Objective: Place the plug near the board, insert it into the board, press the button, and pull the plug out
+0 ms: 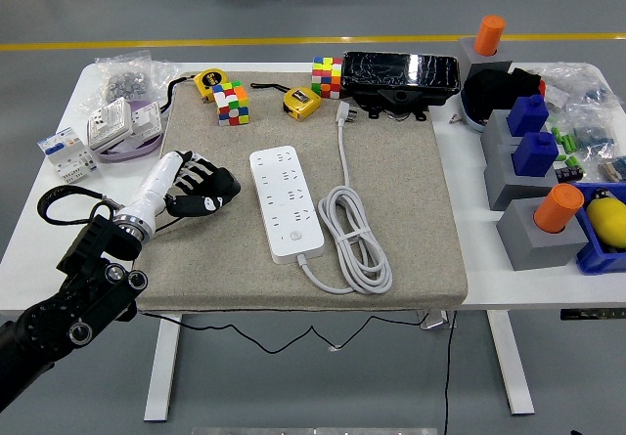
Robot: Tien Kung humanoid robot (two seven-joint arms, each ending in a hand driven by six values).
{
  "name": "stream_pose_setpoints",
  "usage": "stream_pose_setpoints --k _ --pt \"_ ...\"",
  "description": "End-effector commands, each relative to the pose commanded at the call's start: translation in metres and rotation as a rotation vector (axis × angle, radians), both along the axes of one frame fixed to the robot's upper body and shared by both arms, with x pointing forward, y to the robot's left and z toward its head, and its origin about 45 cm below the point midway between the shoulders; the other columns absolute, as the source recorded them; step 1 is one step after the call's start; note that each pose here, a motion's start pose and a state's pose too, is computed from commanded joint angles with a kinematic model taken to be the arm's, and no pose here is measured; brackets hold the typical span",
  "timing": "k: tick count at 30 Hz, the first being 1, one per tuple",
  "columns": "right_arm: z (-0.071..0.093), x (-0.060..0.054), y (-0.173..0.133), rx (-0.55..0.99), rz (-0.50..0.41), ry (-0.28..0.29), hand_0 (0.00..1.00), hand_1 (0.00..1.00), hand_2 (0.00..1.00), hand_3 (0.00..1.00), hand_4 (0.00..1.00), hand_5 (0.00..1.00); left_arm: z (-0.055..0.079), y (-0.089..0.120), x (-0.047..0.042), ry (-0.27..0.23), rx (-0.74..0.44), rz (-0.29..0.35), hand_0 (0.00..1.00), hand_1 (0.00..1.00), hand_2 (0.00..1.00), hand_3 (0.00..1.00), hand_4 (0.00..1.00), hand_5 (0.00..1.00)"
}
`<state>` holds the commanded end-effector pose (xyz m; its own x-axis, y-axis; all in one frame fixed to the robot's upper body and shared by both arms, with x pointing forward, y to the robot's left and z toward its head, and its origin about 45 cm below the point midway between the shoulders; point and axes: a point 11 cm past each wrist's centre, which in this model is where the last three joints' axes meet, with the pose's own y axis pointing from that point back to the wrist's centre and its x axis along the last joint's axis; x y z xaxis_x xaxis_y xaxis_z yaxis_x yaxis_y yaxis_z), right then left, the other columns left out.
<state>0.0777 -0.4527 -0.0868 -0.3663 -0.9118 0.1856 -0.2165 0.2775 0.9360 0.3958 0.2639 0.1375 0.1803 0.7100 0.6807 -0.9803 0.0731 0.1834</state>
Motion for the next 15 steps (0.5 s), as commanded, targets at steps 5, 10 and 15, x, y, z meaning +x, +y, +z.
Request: stream_pose_setpoints --k 5,10,15 --pt "0.0 0.0 0.0 0.001 -0.006 -0.002 0.545 0.646 0.668 0.571 0.914 0.433 0.012 -0.015 0.0028 -0.03 -0.017 -0.07 0.389 0.365 0.458 0.527 0.648 0.002" --pt "0.0 0.0 0.0 0.001 -0.011 -0.006 0.544 0.646 0.668 0.571 0.913 0.432 0.01 -0.025 0.0023 -0.006 0.002 -0.126 0.396 0.369 0.459 0.527 0.645 0.002" --pt "0.0 -0.002 0.0 0.002 -0.018 -0.005 0.544 0.646 0.668 0.571 0.913 0.432 0.006 -0.03 0.0001 0.02 0.02 -0.156 0.396 0.369 0.459 0.527 0.645 0.002"
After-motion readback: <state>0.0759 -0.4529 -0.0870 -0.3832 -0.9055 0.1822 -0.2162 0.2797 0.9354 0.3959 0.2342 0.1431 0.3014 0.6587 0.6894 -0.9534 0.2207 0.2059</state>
